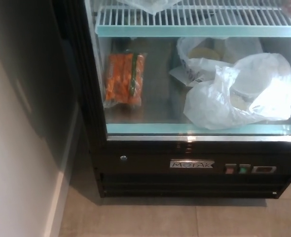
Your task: The robot stands in front of a refrigerator with an opened door and closes the door by swing its right hand at the door
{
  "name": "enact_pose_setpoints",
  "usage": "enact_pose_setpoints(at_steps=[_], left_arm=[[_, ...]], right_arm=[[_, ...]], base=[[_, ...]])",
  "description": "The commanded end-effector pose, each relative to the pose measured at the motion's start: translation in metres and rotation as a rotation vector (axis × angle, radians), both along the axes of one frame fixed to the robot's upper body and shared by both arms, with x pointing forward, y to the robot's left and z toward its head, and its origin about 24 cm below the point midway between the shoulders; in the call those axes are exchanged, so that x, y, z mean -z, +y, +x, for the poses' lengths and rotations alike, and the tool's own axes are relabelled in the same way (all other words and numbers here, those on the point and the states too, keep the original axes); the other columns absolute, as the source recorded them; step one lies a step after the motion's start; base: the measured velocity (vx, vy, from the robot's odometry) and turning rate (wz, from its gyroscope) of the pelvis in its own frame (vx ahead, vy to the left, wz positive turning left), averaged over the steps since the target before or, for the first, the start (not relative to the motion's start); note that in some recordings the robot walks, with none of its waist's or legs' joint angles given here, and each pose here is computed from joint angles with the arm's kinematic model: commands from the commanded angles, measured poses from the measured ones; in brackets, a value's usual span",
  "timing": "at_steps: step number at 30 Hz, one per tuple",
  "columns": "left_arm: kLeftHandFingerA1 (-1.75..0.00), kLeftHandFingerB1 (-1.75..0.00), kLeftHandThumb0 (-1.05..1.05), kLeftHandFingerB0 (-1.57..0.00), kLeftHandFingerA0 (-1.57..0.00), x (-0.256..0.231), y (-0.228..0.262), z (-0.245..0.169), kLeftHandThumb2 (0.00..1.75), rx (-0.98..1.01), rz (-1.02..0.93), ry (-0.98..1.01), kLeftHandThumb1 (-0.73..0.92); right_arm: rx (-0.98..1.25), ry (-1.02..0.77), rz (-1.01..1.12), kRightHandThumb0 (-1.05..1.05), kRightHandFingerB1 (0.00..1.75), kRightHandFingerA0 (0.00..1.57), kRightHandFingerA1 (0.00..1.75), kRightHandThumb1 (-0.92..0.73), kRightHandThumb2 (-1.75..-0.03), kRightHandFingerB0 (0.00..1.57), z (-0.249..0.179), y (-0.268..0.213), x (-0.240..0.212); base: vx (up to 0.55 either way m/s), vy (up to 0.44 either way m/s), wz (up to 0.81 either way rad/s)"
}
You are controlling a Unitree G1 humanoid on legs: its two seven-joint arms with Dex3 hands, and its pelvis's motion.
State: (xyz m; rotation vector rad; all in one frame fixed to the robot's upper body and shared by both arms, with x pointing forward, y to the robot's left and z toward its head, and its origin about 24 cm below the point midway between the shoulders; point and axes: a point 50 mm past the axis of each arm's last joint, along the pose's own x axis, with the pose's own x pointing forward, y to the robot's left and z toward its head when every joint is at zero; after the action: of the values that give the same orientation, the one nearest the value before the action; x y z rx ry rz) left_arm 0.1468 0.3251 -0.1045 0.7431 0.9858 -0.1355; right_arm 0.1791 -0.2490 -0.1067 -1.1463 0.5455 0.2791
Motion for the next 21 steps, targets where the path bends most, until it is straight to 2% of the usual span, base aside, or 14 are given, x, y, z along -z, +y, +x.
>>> enact_pose_setpoints(at_steps=[1,3,4,5,8,9,12,16,17,21], left_arm=[[-0.54,-0.48,-0.5,-0.3,-0.4,-0.005,0.009,-0.001,0.96,0.002,0.024,0.0,0.64],[-0.54,-0.48,-0.5,-0.3,-0.4,-0.005,0.009,0.0,0.96,0.007,0.029,0.002,0.64],[-0.39,-0.36,-0.46,-0.41,-0.48,-0.006,0.009,0.003,0.63,0.001,0.025,-0.01,0.75],[-0.4,-0.36,-0.46,-0.42,-0.5,-0.006,0.009,0.003,0.63,-0.002,0.022,-0.014,0.74],[-0.4,-0.36,-0.46,-0.43,-0.5,-0.005,0.008,0.001,0.63,-0.006,0.021,-0.012,0.74],[-0.4,-0.37,-0.46,-0.43,-0.5,-0.005,0.009,-0.001,0.63,-0.009,0.02,-0.01,0.74],[-0.4,-0.37,-0.44,-0.45,-0.53,-0.004,0.009,-0.004,0.63,-0.014,0.018,-0.005,0.76],[-0.38,-0.36,-0.45,-0.42,-0.47,-0.002,-0.001,0.008,0.63,0.04,0.021,0.009,0.75],[-0.56,-0.49,-0.45,-0.3,-0.41,0.0,-0.011,0.015,0.95,0.07,0.002,0.009,0.62],[-0.55,-0.49,-0.45,-0.31,-0.41,0.003,-0.031,0.03,0.95,0.131,-0.027,0.006,0.61]], right_arm=[[0.299,0.151,-0.194,-0.52,0.4,0.68,0.41,-0.76,-0.64,0.65,-0.027,-0.044,0.011],[0.332,0.213,-0.187,-0.52,0.4,0.68,0.41,-0.76,-0.64,0.65,-0.031,-0.05,0.012],[0.352,0.284,-0.196,-0.55,0.41,0.7,0.41,-0.77,-0.64,0.67,-0.031,-0.056,0.012],[0.359,0.324,-0.202,-0.56,0.43,0.71,0.54,-0.8,-0.64,0.73,-0.031,-0.059,0.012],[0.38,0.43,-0.181,-0.57,0.4,0.76,0.49,-0.79,-0.65,0.67,-0.038,-0.062,0.014],[0.386,0.455,-0.163,-0.56,0.39,0.69,0.46,-0.81,-0.65,0.62,-0.041,-0.062,0.016],[0.411,0.482,-0.132,-0.55,0.39,0.7,0.47,-0.79,-0.65,0.62,-0.047,-0.06,0.019],[0.46,0.478,-0.125,-0.54,0.39,0.65,0.49,-0.79,-0.65,0.6,-0.058,-0.069,0.019],[0.49,0.48,-0.135,-0.55,0.41,0.7,0.5,-0.79,-0.64,0.61,-0.066,-0.078,0.016],[0.545,0.48,-0.152,-0.57,0.4,0.69,0.49,-0.8,-0.65,0.62,-0.08,-0.095,0.011]], base=[[0.0,0.0,0.0],[0.0,0.0,0.0],[0.0,0.0,0.0],[0.0,0.0,0.0],[0.0,0.0,0.0],[0.0,0.0,0.0],[0.0,0.0,0.0],[0.0,0.0,0.0],[0.0,0.0,0.0],[0.0,0.0,0.0]])
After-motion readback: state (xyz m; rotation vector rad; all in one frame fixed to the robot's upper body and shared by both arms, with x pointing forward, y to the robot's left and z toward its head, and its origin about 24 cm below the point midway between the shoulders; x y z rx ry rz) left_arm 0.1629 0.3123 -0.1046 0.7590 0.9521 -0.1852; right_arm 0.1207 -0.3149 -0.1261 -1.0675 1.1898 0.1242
